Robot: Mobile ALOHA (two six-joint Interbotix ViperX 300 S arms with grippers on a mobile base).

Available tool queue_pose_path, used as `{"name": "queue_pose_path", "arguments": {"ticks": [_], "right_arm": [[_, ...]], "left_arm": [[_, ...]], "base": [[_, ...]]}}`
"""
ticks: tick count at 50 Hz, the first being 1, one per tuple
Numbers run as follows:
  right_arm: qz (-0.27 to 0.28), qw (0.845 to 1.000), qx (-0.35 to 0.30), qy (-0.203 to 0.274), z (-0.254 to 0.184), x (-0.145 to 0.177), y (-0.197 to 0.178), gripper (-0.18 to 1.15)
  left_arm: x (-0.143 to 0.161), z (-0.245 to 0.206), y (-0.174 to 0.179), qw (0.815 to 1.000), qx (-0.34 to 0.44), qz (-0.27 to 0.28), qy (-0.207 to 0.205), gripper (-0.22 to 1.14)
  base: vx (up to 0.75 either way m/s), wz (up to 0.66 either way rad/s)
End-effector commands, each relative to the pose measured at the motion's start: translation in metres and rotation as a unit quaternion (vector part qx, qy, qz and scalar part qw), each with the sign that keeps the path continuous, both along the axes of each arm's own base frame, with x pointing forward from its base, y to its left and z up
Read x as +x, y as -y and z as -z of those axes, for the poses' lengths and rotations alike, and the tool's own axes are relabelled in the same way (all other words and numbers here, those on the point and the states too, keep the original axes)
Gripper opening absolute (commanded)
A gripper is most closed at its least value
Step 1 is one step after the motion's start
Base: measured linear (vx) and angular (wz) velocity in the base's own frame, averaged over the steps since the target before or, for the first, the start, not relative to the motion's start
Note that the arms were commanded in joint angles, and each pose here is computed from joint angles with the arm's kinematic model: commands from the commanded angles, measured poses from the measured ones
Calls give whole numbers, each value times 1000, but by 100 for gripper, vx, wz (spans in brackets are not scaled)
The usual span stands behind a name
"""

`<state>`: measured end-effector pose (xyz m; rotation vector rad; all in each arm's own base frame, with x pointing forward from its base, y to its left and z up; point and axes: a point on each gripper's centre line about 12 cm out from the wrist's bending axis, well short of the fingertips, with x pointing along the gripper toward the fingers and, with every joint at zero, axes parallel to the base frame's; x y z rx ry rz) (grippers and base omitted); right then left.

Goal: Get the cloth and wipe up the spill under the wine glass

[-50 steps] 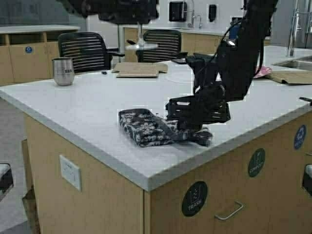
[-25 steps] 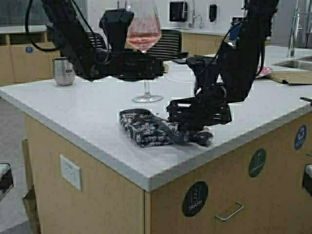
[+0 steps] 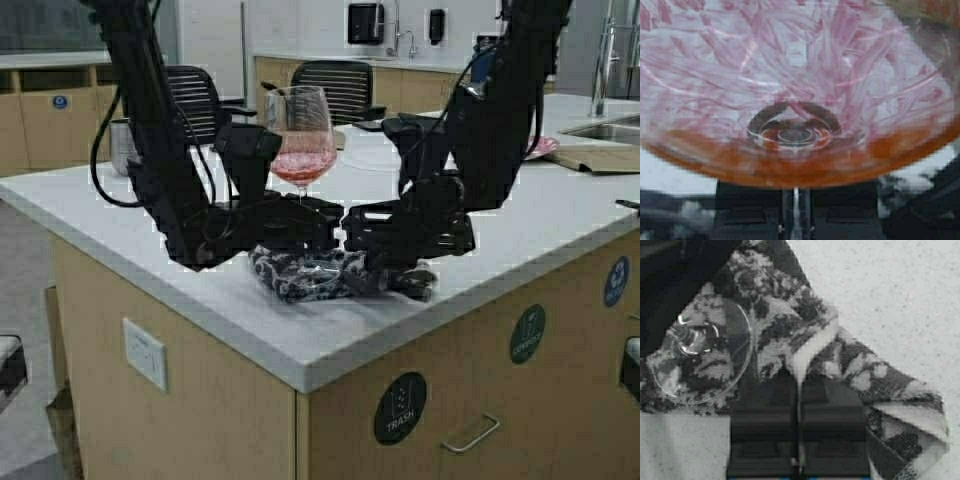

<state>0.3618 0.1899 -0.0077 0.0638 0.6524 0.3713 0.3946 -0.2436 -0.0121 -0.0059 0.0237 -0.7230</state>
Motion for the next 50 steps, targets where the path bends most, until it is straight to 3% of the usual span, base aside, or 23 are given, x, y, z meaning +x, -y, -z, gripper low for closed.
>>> {"name": "queue_pose_path", "arguments": {"ticks": [1, 8, 17, 29, 39, 50], "right_arm": [[2, 1000, 8, 15, -12, 5, -2, 6], [3, 1000, 11, 18, -14, 6, -2, 6], [31, 999, 25, 31, -27, 17, 11, 6], [167, 981, 76, 68, -61, 41, 74, 6], [262, 949, 129, 122, -92, 49, 122, 6], [271, 936, 145, 173, -116, 50, 132, 6]], "left_arm": [[-1, 5, 0, 1000, 3, -1, -4, 10], [-2, -1, -2, 1000, 3, -4, -2, 10], [-5, -49, -3, 999, -14, -3, 29, 11], [-7, -103, -4, 997, -35, -3, 73, 11], [-4, -84, -2, 998, -26, -3, 61, 11], [-3, -49, -2, 999, -12, -4, 34, 11]], "base": [[0, 0], [0, 0], [0, 0], [0, 0], [0, 0], [0, 0]]}}
